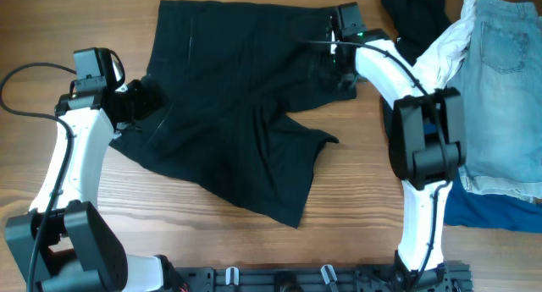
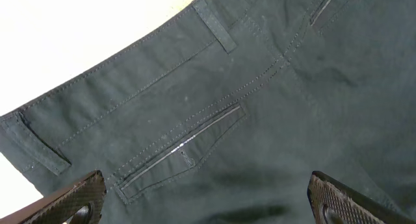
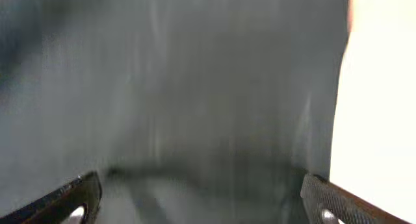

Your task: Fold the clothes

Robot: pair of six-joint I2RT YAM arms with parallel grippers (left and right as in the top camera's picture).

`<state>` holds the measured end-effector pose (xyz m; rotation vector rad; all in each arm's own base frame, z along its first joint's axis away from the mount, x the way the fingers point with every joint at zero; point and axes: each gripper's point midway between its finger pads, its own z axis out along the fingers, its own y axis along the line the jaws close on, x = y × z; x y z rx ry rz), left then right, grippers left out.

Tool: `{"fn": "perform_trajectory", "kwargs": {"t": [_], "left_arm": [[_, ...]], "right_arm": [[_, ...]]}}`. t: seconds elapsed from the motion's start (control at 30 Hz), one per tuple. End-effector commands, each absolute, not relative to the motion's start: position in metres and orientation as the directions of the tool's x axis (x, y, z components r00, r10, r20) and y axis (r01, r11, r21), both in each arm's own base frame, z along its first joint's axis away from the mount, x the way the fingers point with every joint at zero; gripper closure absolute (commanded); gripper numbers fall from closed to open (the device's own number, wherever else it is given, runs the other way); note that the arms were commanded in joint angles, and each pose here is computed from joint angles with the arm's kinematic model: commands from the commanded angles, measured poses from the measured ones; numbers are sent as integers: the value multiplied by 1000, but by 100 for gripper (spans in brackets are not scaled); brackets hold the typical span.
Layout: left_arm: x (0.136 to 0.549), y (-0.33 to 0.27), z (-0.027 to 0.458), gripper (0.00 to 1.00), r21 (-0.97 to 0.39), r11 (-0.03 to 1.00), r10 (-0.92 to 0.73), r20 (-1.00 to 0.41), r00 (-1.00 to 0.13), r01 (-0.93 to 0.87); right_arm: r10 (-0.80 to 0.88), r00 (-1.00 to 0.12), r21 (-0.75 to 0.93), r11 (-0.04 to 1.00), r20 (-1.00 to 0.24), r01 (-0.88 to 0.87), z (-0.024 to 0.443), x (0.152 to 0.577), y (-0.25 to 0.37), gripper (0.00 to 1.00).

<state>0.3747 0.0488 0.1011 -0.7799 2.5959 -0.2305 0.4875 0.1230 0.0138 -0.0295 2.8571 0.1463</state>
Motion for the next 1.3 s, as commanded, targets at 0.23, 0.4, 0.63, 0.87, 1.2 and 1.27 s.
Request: {"fn": "perform_trajectory", "kwargs": {"t": [0.23,0.4,0.63,0.87,1.2,1.27], "left_arm": [[364,48,95,0,-237,839,-544,-308,-781,-490],[358,46,88,0,-229,838,-545,-286,-788,-496],[351,46,69,0,-209,838,-544,-247,-802,-505],[345,44,53,0,-195,837,-545,-211,-812,-511],[343,43,45,7,-187,837,-545,-191,-817,-514],[342,43,45,8,-187,837,-545,-191,-817,-515]], "right_arm": [[-58,-998,211,976,-17,-60,99,369,135,0],[-80,-992,204,977,97,-58,42,329,136,1],[-50,-994,267,964,100,-22,-6,311,141,4],[-56,-996,287,957,67,-34,-6,318,146,33],[-20,-1000,234,972,10,-17,6,330,126,96],[20,-999,110,994,-41,15,3,343,97,96]]}}
